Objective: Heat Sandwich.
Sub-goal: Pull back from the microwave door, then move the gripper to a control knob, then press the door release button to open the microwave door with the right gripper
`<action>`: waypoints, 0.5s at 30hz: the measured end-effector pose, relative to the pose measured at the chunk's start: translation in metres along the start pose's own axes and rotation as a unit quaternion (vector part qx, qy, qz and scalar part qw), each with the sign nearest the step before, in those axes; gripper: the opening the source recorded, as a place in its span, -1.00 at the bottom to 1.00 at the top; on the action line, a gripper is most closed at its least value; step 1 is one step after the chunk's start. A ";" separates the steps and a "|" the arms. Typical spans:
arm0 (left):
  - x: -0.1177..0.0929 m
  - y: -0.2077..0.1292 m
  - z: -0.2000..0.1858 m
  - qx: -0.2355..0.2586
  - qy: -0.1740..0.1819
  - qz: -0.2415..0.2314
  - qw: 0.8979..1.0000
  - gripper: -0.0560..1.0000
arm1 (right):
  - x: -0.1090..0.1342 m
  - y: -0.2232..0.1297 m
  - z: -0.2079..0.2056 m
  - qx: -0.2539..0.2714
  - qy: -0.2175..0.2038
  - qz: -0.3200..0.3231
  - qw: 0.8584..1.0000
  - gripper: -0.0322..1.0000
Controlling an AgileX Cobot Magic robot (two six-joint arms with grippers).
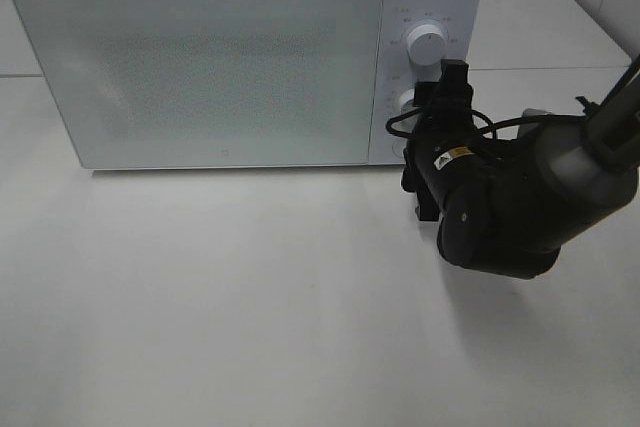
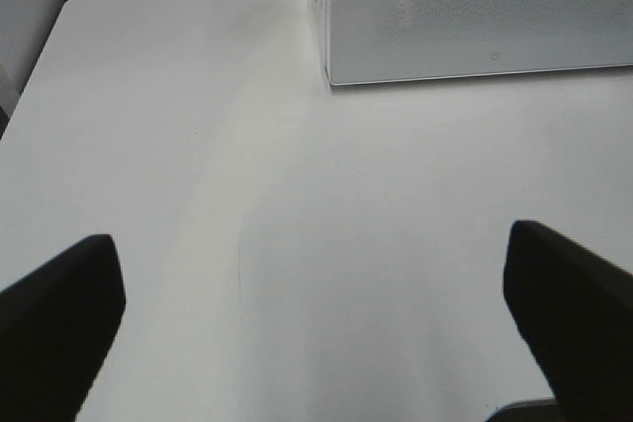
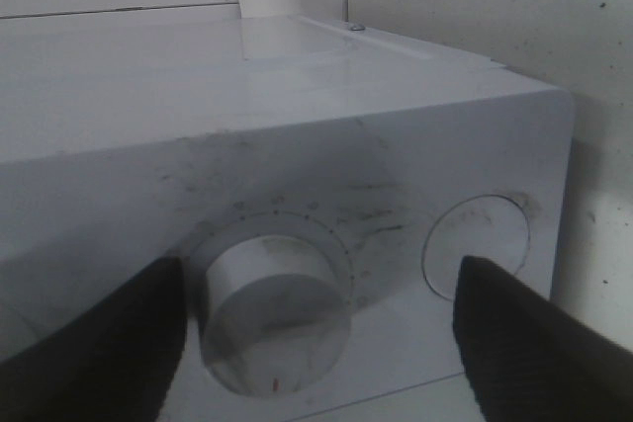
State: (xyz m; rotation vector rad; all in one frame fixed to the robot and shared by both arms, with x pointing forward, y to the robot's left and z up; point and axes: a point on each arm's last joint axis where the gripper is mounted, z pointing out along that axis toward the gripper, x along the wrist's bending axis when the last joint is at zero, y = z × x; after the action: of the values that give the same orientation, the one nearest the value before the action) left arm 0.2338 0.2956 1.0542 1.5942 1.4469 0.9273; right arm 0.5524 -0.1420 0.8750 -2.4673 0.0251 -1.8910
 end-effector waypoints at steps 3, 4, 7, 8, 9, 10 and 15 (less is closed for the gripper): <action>0.000 0.000 0.000 0.000 0.000 0.000 1.000 0.98 | 0.000 0.000 0.000 0.002 0.000 -0.001 1.000 0.51; 0.000 0.000 0.000 0.000 0.000 0.000 1.000 0.98 | 0.000 0.000 0.000 0.002 0.000 -0.002 1.000 0.51; 0.000 0.000 0.000 0.000 0.000 0.000 1.000 0.98 | 0.000 -0.001 -0.001 0.006 0.002 -0.005 1.000 0.51; 0.000 0.000 0.000 0.000 0.000 0.000 1.000 0.98 | 0.000 -0.001 -0.001 0.006 0.002 -0.005 1.000 0.51; 0.000 0.000 0.000 0.000 0.000 0.000 1.000 0.98 | 0.000 -0.001 -0.001 0.013 0.005 -0.008 1.000 0.51; 0.000 0.000 0.000 0.000 0.000 0.000 1.000 0.98 | 0.001 -0.002 -0.001 0.017 0.008 -0.010 1.000 0.51; 0.000 0.000 0.000 0.000 0.000 0.000 1.000 0.98 | 0.004 0.000 -0.010 0.037 0.012 -0.023 0.999 0.52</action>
State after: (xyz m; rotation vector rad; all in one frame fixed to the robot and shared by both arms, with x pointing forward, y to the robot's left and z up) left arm 0.2338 0.2956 1.0542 1.5942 1.4469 0.9273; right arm 0.5442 -0.1419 0.8814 -2.4169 -0.1011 -1.9028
